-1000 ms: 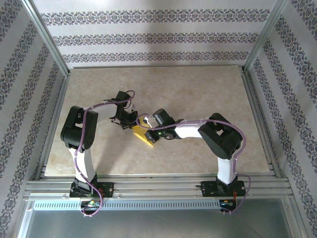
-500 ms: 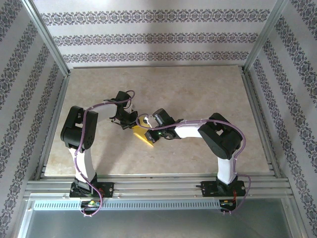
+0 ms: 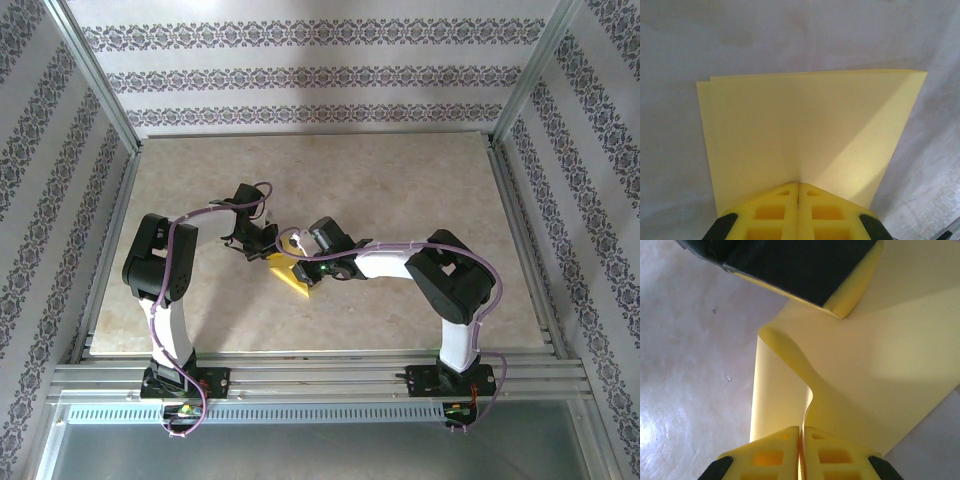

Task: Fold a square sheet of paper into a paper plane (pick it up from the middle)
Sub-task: Third fold the triangle at the center of the table.

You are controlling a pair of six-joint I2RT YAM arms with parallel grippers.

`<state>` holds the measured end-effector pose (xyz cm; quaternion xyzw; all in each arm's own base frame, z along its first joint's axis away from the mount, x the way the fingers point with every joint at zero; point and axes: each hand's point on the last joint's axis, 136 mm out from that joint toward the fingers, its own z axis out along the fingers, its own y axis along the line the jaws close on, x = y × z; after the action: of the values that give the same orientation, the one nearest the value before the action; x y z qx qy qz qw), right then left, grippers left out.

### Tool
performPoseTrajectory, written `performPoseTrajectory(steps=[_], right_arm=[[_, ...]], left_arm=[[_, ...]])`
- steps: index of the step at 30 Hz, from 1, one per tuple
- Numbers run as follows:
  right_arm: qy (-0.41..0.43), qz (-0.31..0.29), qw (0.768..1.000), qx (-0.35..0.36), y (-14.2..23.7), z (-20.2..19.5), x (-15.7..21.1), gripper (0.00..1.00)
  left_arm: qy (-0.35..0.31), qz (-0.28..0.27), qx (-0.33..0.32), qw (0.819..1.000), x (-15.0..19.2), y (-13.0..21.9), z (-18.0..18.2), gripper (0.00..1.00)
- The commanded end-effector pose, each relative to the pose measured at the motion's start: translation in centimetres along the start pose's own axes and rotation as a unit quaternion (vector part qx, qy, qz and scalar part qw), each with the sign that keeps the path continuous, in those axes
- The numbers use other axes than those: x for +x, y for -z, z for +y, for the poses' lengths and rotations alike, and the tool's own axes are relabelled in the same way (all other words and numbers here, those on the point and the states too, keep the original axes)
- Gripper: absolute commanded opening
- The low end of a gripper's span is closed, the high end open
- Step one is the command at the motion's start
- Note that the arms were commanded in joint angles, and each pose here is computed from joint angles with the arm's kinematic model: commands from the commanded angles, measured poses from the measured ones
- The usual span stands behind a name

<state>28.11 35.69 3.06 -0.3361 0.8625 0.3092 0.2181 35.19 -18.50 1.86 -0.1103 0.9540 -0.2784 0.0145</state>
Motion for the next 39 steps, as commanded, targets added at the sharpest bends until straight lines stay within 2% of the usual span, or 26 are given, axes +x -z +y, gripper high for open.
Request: performPoseTrajectory(steps=[1, 35, 39], right_arm=[[-0.003, 0.005, 1.0, 0.008, 0.1, -0.6, 0.5, 0.11], [-0.015, 0.035, 0.999, 0.023, -1.3, -1.9, 2.6, 0.11], [-0.017, 0.04, 0.999, 0.026, -1.4, -2.0, 2.9, 0.11]], left_arm=[[0.014, 0.026, -0.022, 0.999, 1.1, -1.2, 1.7, 0.03], [0.017, 0.023, -0.016, 0.999, 1.0, -1.1, 1.4, 0.03], [0.014, 0.009, -0.006, 1.0, 0.5, 0.1, 0.3, 0.04]])
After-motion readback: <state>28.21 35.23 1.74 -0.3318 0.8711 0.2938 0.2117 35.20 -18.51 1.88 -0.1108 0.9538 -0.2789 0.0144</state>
